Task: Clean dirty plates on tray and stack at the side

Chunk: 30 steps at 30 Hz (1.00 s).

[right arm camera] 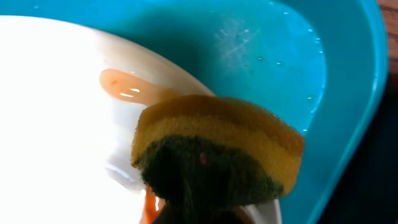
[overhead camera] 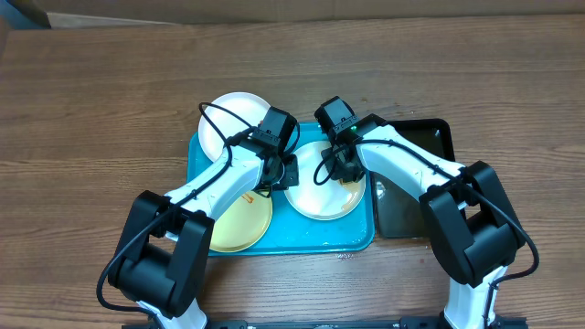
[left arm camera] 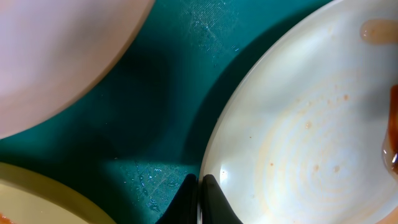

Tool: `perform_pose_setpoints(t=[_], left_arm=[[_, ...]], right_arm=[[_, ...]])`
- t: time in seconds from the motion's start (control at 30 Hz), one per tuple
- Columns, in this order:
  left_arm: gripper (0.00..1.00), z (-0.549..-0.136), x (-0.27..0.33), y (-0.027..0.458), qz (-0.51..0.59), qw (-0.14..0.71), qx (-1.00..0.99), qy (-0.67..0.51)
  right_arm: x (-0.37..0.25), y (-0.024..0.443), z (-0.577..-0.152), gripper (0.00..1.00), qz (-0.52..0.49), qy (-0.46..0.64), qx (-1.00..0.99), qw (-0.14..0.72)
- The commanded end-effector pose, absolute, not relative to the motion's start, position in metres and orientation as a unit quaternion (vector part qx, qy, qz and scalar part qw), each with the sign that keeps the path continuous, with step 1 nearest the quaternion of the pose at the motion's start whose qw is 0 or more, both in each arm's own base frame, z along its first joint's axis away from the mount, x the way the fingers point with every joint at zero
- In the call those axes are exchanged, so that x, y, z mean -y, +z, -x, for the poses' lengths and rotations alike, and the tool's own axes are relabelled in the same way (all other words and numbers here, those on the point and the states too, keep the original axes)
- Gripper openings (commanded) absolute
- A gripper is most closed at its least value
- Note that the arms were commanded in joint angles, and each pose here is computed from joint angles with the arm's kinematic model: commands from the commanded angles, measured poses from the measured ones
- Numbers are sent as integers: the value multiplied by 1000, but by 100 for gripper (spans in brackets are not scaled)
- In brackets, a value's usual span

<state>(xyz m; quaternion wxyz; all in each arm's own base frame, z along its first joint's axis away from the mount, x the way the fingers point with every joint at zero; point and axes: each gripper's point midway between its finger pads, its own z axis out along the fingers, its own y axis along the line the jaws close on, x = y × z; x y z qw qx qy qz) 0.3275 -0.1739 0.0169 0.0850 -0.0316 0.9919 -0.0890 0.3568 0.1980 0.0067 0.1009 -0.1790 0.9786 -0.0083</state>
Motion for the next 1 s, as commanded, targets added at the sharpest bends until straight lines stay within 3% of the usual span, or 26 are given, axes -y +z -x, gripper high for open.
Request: perform_pose_setpoints(t=[0.0, 0.67, 0.97], left_arm=[[4, -320, 172, 8, 31, 73, -994, -80], [4, -321, 172, 8, 31, 73, -994, -80], [4, -321, 172, 8, 31, 73, -994, -80]], right_arm=[[-216, -14, -334, 4, 203, 45, -977, 49], [-237, -8, -308, 4, 213, 131, -968, -6], [-264, 44, -330, 4, 186, 270, -945, -8]])
